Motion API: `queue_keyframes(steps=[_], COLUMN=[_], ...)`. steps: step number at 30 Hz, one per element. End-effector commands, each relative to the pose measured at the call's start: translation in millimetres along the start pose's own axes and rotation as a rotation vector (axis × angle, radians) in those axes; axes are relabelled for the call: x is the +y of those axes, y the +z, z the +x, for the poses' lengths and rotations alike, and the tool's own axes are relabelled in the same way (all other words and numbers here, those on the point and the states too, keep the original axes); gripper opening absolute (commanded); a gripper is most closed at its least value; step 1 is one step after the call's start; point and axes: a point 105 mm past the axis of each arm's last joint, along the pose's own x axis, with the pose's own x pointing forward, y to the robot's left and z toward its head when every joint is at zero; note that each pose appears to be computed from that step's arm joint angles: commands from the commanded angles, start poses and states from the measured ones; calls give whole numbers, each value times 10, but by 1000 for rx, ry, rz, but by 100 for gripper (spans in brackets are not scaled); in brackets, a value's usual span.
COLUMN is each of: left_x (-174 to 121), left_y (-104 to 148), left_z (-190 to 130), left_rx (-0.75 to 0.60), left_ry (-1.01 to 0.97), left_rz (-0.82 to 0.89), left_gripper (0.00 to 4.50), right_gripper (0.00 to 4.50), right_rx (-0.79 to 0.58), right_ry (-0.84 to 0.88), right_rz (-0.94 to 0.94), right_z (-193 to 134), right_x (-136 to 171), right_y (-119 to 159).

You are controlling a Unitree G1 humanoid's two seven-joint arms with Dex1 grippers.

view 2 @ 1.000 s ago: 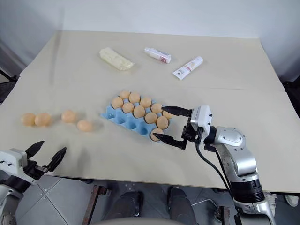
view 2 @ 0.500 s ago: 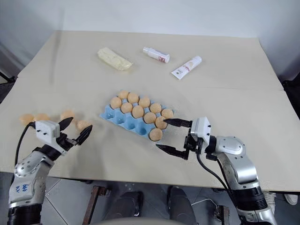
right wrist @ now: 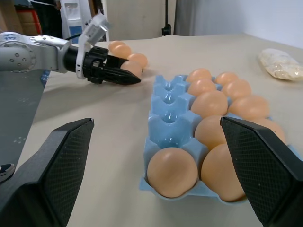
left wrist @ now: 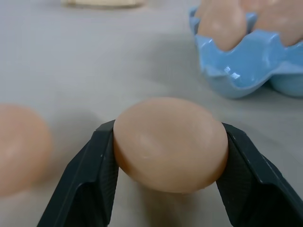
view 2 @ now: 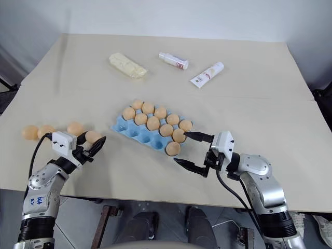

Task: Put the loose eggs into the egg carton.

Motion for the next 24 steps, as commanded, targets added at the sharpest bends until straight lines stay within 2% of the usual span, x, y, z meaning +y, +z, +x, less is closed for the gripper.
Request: queue_keyframes(steps=[1, 5, 12, 16, 22, 24], left_x=[-236, -558, -980, -1246, -1355, -1323], left_y=[350, 479, 513, 501, 493, 470], left_z=[61, 310, 771, 815, 764, 766], left_rx=[-100, -123, -132, -146, -158, -148], left_ry=[-184, -387, -621, -761, -815, -802], left_rz=[116, 139, 151, 175, 185, 173], left_gripper=[245, 245, 245, 245, 245, 315], right_gripper=[450, 450, 450, 450, 450, 450], right_rx=[-11, 10, 78, 96, 87, 80], right_ry=[-20, -89, -173, -249, -275, -274], right_rz=[-28, -43, -44, -43, -40, -38], right_z=[-67, -168, -403, -521, -522, -509], right_x=[27, -38, -5, -16, 7, 14], right_y=[98, 100, 39, 6, -2, 4])
